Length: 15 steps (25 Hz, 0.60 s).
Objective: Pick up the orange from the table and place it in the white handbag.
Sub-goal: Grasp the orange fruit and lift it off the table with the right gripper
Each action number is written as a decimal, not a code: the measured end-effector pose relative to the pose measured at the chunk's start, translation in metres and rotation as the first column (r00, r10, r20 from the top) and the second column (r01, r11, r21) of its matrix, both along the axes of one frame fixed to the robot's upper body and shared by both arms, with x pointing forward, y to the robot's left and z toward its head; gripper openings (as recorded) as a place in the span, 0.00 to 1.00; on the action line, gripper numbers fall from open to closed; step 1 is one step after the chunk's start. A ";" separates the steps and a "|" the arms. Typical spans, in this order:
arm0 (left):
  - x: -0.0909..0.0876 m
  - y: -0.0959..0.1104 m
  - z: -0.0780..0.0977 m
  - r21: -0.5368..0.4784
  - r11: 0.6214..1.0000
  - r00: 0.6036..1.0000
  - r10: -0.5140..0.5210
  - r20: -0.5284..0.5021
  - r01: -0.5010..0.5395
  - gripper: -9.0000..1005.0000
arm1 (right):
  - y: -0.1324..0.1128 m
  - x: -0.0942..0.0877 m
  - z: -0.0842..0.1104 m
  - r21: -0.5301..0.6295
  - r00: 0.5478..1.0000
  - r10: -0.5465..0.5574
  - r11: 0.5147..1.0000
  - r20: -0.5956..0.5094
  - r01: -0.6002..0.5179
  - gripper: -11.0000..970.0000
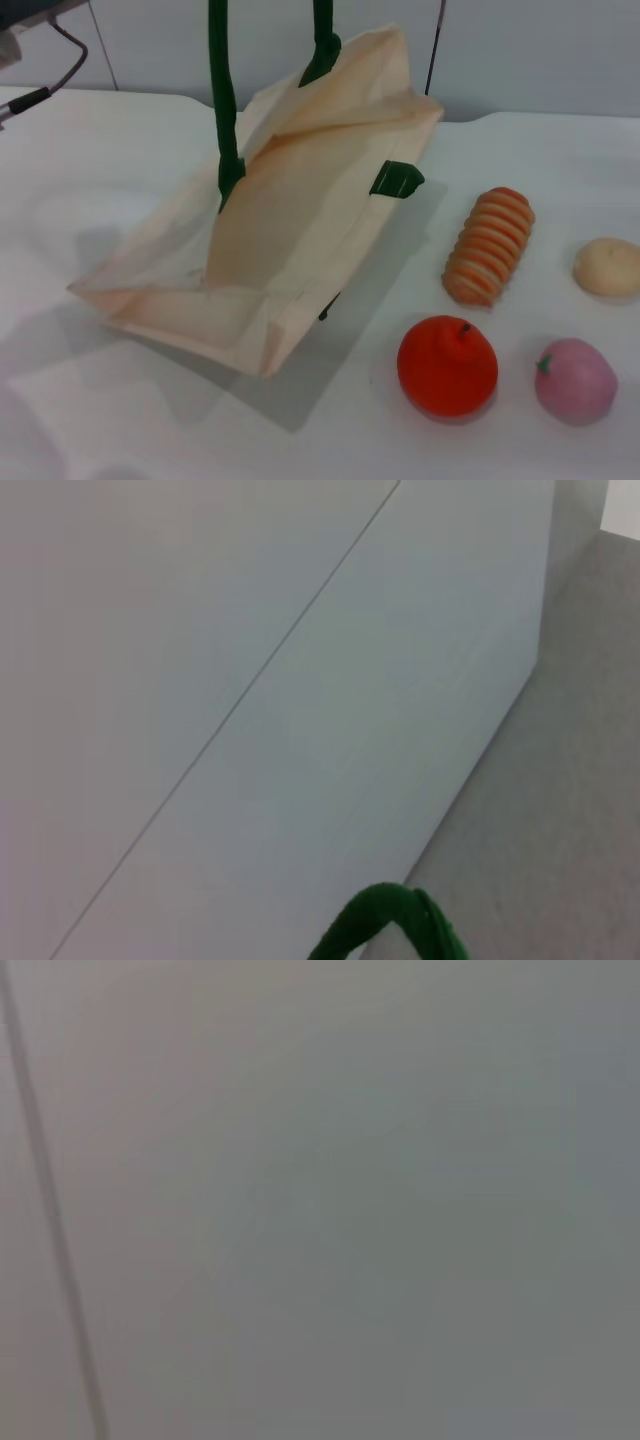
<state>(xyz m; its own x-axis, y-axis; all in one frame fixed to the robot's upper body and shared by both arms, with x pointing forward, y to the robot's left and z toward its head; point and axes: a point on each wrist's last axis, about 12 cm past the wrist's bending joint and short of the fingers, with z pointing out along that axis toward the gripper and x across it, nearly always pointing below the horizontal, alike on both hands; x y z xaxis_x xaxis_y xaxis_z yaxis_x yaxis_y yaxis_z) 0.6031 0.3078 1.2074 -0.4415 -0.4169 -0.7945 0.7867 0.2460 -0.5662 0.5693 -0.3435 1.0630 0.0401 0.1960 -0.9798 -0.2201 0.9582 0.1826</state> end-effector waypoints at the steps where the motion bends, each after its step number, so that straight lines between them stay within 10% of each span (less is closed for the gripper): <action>1: 0.000 0.001 0.000 -0.002 1.000 1.000 0.004 0.001 -0.004 0.12 | -0.002 -0.001 0.001 -0.004 1.000 0.023 1.000 -0.007 -0.023 0.67; 9: -0.005 0.015 -0.001 -0.004 0.999 0.999 0.045 0.005 -0.045 0.12 | -0.012 -0.009 0.014 -0.054 0.951 0.294 0.953 -0.093 -0.300 0.68; 15: -0.006 0.019 -0.001 -0.005 0.998 0.998 0.062 0.005 -0.062 0.12 | -0.002 -0.016 0.025 -0.142 0.834 0.522 0.825 -0.180 -0.547 0.69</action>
<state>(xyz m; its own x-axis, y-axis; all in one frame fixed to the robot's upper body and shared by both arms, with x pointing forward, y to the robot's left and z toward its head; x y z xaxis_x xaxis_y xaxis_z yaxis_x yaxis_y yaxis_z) 0.5975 0.3263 1.2060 -0.4104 -0.4469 -0.7949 0.7730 0.2920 -0.5632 0.5537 -0.3451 1.0881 -0.1467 -0.0301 -0.9887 -0.6938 0.7156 0.0811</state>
